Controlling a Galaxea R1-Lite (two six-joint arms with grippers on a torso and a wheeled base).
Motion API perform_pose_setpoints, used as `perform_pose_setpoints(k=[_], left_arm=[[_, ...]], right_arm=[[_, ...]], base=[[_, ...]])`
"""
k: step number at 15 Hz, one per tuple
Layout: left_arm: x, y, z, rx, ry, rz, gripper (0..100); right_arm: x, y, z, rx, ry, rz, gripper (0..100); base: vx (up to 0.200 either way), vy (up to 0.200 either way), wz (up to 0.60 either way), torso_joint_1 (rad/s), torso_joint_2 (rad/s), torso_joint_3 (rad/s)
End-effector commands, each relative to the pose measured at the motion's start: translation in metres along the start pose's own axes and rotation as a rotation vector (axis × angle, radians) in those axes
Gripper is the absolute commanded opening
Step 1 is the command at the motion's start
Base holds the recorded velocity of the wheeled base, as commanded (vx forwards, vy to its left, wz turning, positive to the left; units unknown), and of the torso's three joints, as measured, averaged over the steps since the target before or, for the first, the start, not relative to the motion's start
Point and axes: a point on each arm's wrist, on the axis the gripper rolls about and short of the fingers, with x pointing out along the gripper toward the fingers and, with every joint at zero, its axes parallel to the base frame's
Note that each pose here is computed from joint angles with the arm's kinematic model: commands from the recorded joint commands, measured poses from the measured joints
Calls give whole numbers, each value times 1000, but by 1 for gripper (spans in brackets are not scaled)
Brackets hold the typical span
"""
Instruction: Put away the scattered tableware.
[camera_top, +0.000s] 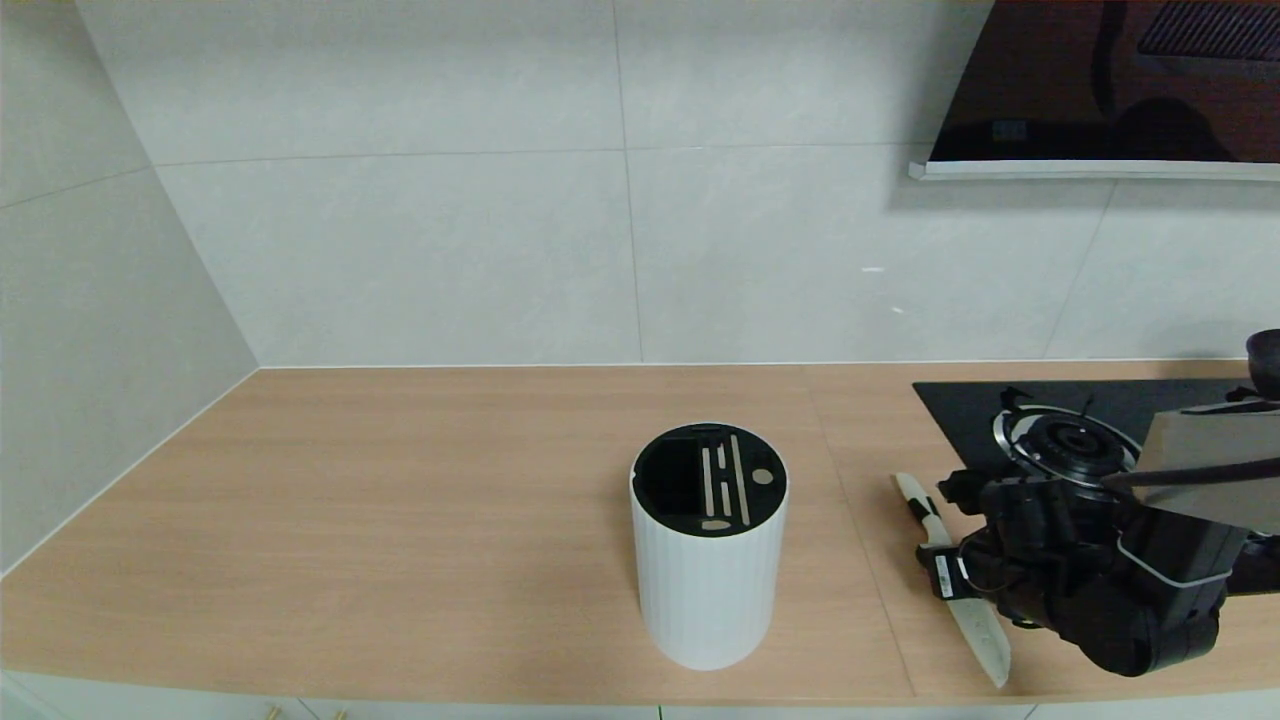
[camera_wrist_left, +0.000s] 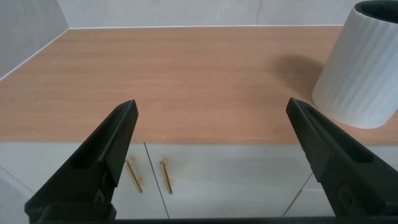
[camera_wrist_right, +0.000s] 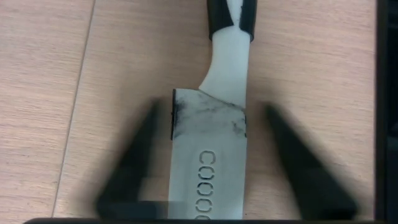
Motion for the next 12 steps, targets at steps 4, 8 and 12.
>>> perform_pose_setpoints(k=[4, 8, 12], left_arm=[[0, 0, 0, 0, 0, 0, 100], [0, 0, 0, 0, 0, 0, 100], [0, 0, 0, 3, 0, 0, 100]], right_arm=[[-6, -1, 3, 2, -7, -4, 0], [-40, -2, 34, 10, -127, 1, 0], [-90, 22, 96, -17, -357, 79, 0]], base=[[0, 0, 0, 0, 0, 0], [0, 0, 0, 0, 0, 0], [0, 0, 0, 0, 0, 0]])
